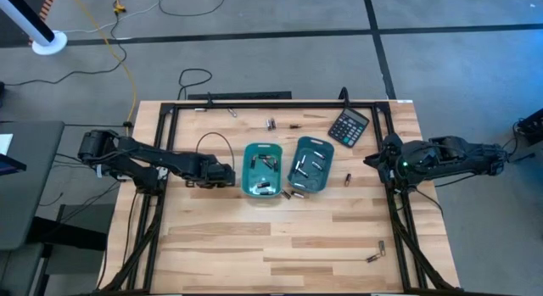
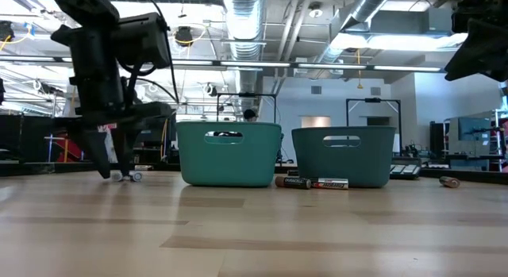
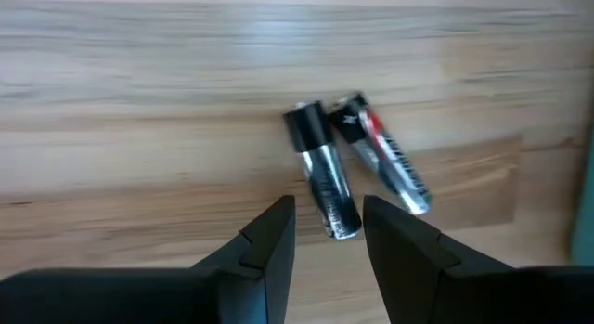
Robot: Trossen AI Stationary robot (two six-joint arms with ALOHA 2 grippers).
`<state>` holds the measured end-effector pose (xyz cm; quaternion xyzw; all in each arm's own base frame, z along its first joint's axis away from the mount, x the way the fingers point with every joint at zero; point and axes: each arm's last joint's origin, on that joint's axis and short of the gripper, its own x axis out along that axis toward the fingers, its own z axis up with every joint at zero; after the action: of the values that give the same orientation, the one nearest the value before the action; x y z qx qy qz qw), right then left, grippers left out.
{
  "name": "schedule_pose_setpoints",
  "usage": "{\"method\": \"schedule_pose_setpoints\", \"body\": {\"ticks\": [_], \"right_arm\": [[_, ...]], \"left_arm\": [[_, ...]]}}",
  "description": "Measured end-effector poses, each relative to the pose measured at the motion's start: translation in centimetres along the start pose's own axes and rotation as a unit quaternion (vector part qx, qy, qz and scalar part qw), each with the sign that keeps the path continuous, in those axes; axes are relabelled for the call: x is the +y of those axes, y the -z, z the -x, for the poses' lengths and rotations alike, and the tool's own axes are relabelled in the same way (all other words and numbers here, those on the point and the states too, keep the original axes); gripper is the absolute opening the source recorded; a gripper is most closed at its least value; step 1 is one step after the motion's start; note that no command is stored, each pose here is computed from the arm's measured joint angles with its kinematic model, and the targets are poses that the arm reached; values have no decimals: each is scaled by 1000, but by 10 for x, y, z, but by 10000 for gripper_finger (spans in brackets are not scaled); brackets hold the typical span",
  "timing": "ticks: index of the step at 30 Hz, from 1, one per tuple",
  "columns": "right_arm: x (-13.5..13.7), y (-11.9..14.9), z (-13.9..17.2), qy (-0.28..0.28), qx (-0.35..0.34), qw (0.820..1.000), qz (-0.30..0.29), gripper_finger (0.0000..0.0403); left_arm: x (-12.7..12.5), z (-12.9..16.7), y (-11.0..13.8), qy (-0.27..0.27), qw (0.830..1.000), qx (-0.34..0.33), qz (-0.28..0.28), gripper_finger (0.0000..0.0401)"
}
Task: Sort batteries
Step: Put the silver battery into the blue bin
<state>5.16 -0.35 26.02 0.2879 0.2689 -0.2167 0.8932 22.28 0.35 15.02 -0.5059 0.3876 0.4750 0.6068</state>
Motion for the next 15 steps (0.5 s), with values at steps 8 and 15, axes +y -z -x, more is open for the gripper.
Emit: {"method": "schedule_pose_setpoints", "body": {"ticks": [8, 15], "right_arm": [[0, 0, 0, 0, 0, 1000, 1, 108], [-1, 3, -3, 5, 5, 1000, 3, 108]], "left_arm": [[9, -4, 1, -27, 1000, 0, -10, 125], [20, -13, 3, -29, 1000, 4, -10, 115]]}}
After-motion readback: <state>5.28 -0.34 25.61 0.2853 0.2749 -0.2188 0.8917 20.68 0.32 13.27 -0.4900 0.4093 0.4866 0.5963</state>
